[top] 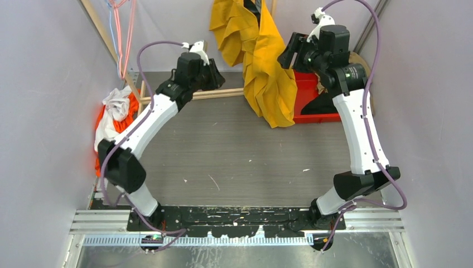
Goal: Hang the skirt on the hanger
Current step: Pick up the hanger from the clothesline.
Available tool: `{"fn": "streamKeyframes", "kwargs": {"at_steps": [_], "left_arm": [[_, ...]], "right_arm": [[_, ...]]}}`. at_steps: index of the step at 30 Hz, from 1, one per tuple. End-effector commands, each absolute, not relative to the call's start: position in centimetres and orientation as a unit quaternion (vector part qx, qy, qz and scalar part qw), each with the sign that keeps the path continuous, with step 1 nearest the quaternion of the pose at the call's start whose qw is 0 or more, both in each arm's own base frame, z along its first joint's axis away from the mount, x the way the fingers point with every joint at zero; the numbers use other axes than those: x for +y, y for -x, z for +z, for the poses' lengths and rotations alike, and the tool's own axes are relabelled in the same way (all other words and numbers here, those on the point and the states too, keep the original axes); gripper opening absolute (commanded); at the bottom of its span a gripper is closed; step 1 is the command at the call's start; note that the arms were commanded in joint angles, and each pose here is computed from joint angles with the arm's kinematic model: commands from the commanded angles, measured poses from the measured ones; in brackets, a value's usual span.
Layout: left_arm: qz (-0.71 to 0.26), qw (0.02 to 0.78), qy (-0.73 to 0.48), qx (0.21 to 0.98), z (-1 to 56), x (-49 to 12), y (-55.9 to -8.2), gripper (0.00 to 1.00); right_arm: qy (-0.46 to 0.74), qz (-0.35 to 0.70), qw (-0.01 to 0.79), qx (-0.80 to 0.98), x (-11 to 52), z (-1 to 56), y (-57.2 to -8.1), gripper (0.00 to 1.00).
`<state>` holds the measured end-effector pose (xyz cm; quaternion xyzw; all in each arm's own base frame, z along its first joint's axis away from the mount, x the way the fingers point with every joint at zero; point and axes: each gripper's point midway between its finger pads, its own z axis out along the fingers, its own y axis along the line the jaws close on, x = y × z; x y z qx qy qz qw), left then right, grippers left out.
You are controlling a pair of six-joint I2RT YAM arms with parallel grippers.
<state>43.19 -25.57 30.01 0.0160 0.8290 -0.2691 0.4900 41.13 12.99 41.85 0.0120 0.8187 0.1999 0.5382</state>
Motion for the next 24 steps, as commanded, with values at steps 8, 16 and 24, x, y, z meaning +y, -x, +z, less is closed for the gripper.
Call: {"fn": "streamKeyframes", "kwargs": {"at_steps": [8, 16, 24], "left_arm": [[-0.240, 0.554, 0.015, 0.797, 32.8, -22.1, -54.7, 0.45], [-0.282, 0.622, -0.044, 0.729, 31.8, -23.7, -61.2, 0.58], [-0.332, 0.647, -0.091, 0.681, 30.2, -26.2, -64.7, 0.59]], "right_arm": [[-0.014, 0.155, 0.554, 0.818, 11.1, 39.3, -40.6, 0.72], [-0.002, 0.167, 0.578, 0.799, 11.4, 39.4, -41.7, 0.75], [0.018, 0.238, 0.568, 0.788, 11.6, 38.4, -43.6, 0.76]]}}
